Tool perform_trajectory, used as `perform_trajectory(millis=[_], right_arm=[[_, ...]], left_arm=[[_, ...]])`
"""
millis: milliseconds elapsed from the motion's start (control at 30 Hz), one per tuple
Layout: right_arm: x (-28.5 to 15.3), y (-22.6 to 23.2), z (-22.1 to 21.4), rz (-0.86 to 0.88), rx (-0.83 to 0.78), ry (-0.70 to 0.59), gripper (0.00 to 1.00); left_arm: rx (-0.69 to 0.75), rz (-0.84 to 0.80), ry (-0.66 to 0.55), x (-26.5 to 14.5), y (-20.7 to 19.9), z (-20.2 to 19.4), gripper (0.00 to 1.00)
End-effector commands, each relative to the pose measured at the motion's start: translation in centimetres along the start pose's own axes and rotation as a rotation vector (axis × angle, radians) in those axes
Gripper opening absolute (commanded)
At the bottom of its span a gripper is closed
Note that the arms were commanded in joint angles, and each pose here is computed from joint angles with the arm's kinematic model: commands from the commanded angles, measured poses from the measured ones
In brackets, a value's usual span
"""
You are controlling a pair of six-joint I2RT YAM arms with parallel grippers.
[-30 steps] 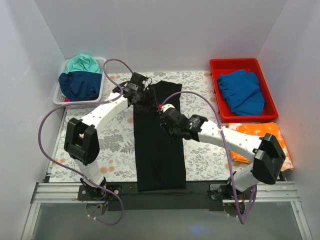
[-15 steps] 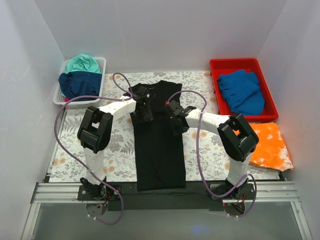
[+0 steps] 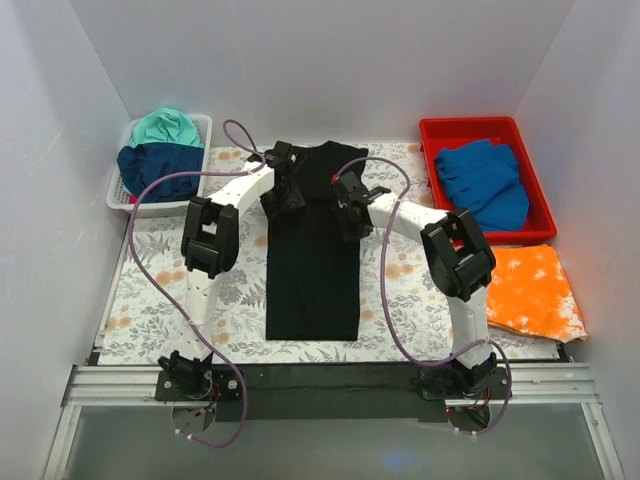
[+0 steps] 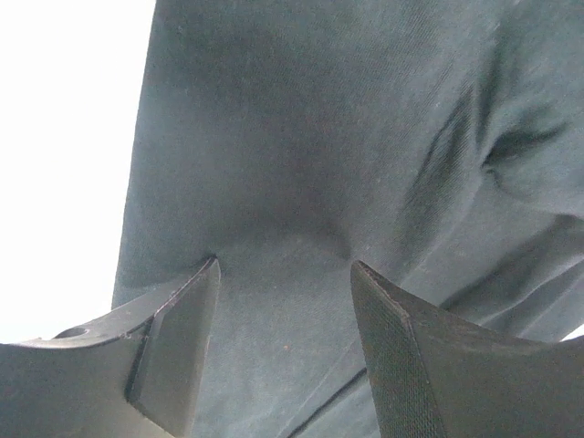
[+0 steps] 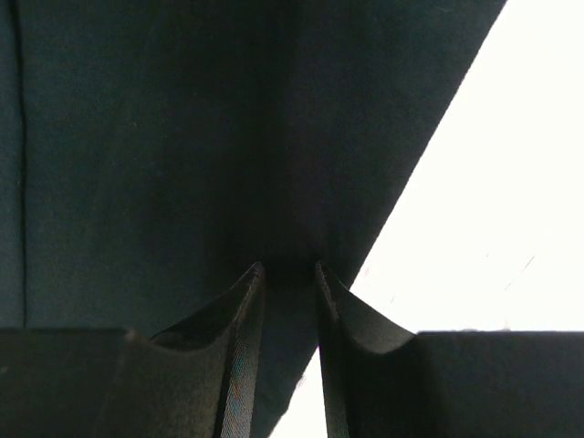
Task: Fold and stack the t-shirts
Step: Fold the tshirt
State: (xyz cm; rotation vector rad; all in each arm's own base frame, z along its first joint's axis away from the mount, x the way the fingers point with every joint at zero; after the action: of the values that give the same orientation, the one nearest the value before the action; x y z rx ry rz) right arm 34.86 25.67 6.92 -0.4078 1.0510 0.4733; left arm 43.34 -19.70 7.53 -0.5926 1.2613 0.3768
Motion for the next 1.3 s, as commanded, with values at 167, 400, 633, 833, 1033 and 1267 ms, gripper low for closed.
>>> perform_trajectory(millis=[167,400,633,833,1033,1267], right_arm=[[-1.9,-5.9,7.0,-0.065,0.018,-0.117,0.34],[-11.6,-5.9,9.6,0.072,0.044,-0.302,0.36],[-14.2,-2.1,1.2,0.172,0.072,-0.216,0.37],[-15.3,2.3,-5.5,0.248,0.075,-0.195,0.39],[-14.4,6.1,-9.5,0.284,0.034,-0.117,0.43],[-13.8,8.2,-11.4,0.325,0.021,-0.069,0.49]], left_arm=[[0.002,-0.134,-0.099,-1.2,-2.7,5.9,0.58],[0.044,-0.353,-0.164,-14.3,-3.4,7.9,0.59],[0.065,-0.305,-0.055,-15.2,6.3,-0.5,0.59],[0.083,-0.367,0.018,-17.7,10.8,-7.2,0.59],[0.017,-0.166,0.155,-13.3,16.4,-13.2,0.58],[-0.125,0.028,0.194,-11.8,20.7,-15.7,0.5]])
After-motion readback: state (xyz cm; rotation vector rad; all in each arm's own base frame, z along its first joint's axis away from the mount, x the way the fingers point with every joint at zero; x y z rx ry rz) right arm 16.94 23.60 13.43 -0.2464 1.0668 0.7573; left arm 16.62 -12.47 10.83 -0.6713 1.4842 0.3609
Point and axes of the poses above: each gripper's point midway between its finger pads, its own x axis out along the fingers, its own y axis along the line the jaws close on, z = x × y, the point moved 5 cm from there along -x, back along the fingers, and after that the axes turned 15 degrees about -x, right-handed, at the moved point
